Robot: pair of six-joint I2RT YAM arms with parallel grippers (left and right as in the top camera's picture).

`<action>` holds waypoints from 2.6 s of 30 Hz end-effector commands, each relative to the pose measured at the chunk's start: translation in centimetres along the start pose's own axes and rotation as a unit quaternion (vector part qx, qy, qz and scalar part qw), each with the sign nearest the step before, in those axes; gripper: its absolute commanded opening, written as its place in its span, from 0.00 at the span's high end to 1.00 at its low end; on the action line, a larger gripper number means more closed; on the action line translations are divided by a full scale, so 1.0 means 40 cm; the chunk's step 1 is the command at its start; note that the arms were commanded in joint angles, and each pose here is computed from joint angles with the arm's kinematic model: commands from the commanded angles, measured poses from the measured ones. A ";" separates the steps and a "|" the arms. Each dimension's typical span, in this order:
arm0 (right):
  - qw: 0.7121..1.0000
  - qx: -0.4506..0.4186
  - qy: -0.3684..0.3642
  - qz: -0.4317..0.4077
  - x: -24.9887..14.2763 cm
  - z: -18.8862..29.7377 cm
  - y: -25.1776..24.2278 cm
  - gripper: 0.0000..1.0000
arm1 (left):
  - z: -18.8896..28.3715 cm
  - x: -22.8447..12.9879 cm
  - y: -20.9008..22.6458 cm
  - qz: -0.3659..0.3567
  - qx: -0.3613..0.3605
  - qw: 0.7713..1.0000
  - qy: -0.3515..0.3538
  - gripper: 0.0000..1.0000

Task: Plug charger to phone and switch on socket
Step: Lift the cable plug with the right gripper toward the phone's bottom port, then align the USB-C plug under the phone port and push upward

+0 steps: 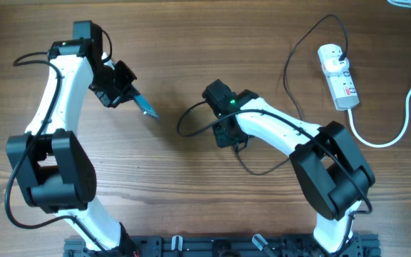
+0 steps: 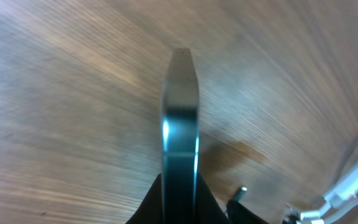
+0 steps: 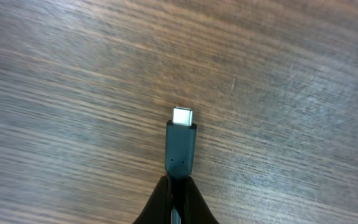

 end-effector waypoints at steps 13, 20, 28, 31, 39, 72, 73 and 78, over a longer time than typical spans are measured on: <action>0.948 0.215 -0.221 0.085 0.000 0.535 0.198 0.96 | 0.185 -0.281 -0.291 -0.319 -0.442 0.796 0.263 0.96; 0.961 0.129 -0.245 -0.007 0.034 0.525 0.133 0.96 | 0.185 -0.283 -0.295 -0.323 -0.444 0.794 0.262 0.96; 0.956 0.150 -0.252 -0.012 0.050 0.527 0.147 0.96 | 0.186 -0.282 -0.298 -0.319 -0.443 0.795 0.263 0.96; 0.955 0.168 -0.244 -0.006 0.051 0.520 0.162 0.95 | 0.187 -0.286 -0.300 -0.323 -0.445 0.792 0.264 0.96; 0.954 0.177 -0.244 -0.016 0.062 0.513 0.168 0.96 | 0.189 -0.302 -0.315 -0.349 -0.456 0.776 0.261 0.96; 0.957 0.147 -0.249 -0.024 0.065 0.508 0.148 0.96 | 0.178 -0.309 -0.319 -0.352 -0.447 0.782 0.255 0.96; 0.957 0.147 -0.248 -0.024 0.065 0.508 0.148 0.96 | 0.178 -0.309 -0.319 -0.352 -0.447 0.782 0.255 0.96; 0.958 0.146 -0.244 -0.025 0.061 0.506 0.147 0.96 | 0.178 -0.309 -0.319 -0.352 -0.448 0.781 0.255 0.96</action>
Point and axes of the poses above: each gripper's point midway between its finger pads, its own z axis back along the fingers, its own y axis along the line the jaws close on, x = y × z, the point moved 4 cm from there along z, back along the fingers, and after that the axes turned 15 degrees about z, right-handed, at the moved point
